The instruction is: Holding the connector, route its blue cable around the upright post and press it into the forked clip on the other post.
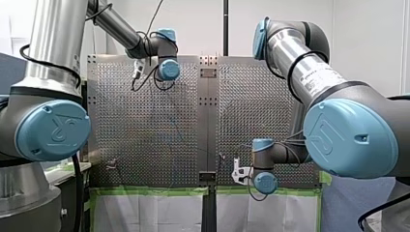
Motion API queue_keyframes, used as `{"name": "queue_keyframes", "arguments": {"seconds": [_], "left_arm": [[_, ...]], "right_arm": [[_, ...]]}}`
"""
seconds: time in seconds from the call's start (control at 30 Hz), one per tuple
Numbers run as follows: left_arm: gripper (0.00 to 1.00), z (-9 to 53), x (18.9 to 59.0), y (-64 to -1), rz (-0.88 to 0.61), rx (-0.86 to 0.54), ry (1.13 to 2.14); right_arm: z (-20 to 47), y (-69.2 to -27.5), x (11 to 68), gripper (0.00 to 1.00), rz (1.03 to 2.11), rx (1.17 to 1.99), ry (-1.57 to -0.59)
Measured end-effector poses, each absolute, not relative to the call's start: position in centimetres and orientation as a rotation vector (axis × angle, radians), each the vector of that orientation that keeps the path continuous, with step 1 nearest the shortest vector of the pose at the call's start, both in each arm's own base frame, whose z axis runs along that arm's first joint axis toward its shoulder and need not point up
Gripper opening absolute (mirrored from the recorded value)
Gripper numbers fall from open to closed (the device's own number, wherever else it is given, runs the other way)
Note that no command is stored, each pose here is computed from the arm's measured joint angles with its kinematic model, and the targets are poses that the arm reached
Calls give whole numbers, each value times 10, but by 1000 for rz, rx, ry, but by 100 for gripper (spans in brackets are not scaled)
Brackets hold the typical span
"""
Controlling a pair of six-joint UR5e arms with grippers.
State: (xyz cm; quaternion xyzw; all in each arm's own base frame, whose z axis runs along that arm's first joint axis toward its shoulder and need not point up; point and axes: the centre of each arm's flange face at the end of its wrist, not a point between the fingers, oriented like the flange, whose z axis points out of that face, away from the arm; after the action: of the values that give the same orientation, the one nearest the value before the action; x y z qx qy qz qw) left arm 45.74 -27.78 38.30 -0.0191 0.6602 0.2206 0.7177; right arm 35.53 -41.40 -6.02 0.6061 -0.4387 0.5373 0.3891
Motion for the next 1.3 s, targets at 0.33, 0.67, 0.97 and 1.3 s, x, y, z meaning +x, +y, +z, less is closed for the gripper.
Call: {"name": "queue_keyframes", "arguments": {"seconds": [0.33,0.67,0.97,1.3], "left_arm": [[100,406,472,-287,456,-49,1439],[100,442,486,-287,397,-59,1404],[100,457,495,-286,361,-66,1388],[100,426,521,-290,358,-50,1431]], "right_arm": [[-60,-414,355,0,1368,1538,-1115],[-60,-415,355,0,1368,1538,-1115],[-60,-414,355,0,1367,1539,-1115],[-60,-414,355,0,1366,1541,-1115]]}}
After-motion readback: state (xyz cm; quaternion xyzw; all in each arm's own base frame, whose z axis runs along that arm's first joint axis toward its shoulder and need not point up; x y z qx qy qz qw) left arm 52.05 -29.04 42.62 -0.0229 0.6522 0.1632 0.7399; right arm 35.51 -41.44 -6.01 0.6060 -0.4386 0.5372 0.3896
